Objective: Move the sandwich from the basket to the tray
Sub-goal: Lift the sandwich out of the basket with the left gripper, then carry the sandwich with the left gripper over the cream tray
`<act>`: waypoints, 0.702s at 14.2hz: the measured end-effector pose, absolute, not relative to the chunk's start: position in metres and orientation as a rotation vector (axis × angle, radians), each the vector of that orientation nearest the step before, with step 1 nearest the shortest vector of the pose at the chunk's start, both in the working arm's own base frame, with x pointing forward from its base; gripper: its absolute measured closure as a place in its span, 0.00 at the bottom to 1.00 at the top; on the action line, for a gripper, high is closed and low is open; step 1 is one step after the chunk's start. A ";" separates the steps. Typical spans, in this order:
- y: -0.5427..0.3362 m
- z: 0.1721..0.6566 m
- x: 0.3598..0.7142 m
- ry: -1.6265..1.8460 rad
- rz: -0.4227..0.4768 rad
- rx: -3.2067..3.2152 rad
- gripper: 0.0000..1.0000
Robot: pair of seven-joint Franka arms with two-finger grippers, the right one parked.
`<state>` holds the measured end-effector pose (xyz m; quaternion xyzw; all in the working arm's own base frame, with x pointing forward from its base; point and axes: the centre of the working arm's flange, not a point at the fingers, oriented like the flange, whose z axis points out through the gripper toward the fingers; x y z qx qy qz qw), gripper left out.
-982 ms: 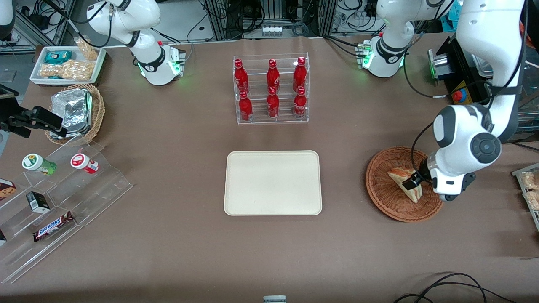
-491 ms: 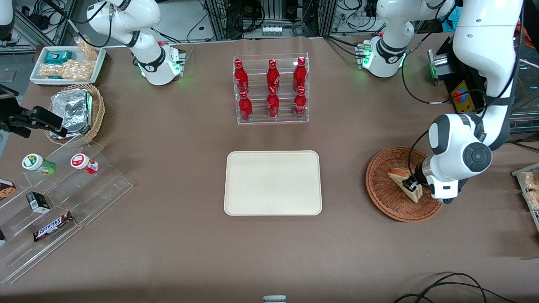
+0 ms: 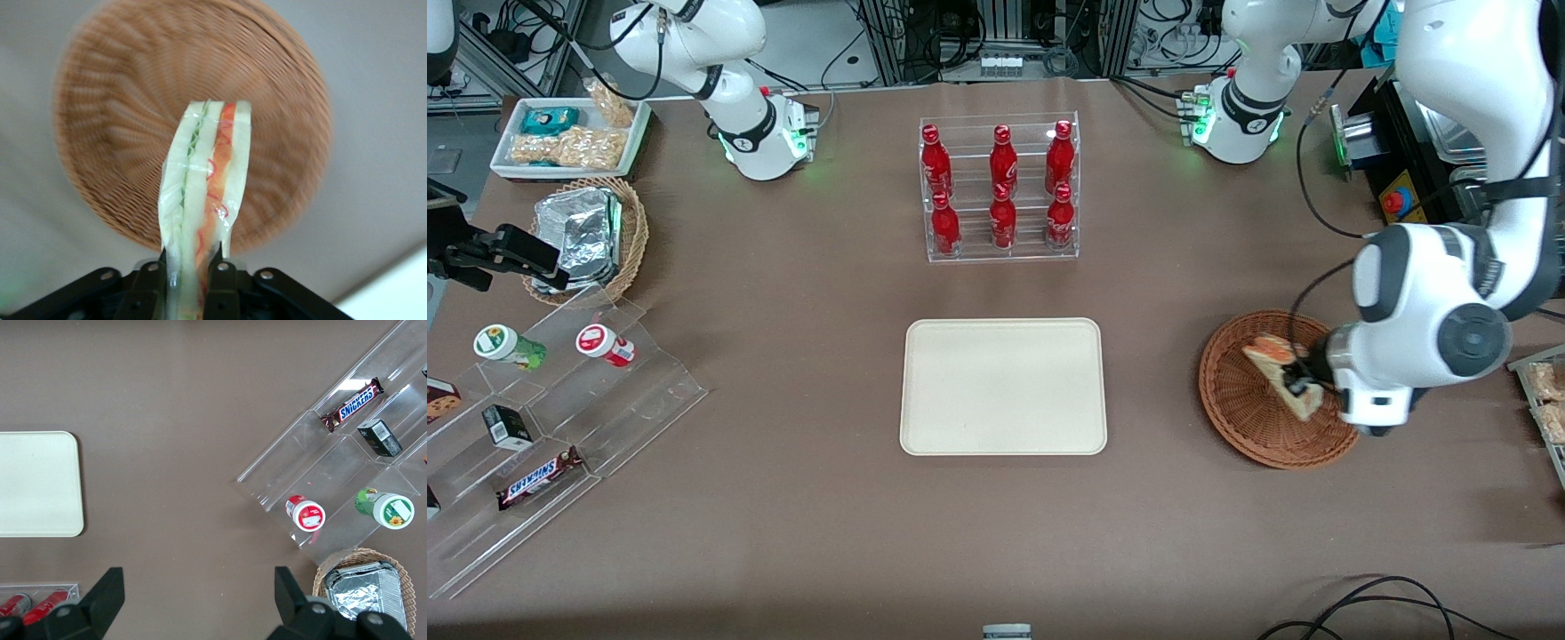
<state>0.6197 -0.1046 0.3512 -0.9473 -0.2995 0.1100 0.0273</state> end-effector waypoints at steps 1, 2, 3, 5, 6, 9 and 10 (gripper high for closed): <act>-0.139 0.349 0.615 -0.822 0.328 -2.970 0.85; -0.172 0.347 0.612 -0.741 0.288 -3.011 0.85; -0.205 0.342 0.609 -0.668 0.237 -3.054 0.85; -0.265 0.327 0.601 -0.550 0.157 -3.127 0.86; -0.292 0.320 0.598 -0.517 0.138 -3.149 0.86; -0.365 0.310 0.588 -0.395 0.120 -3.192 0.86; -0.385 0.306 0.581 -0.360 0.115 -3.204 0.86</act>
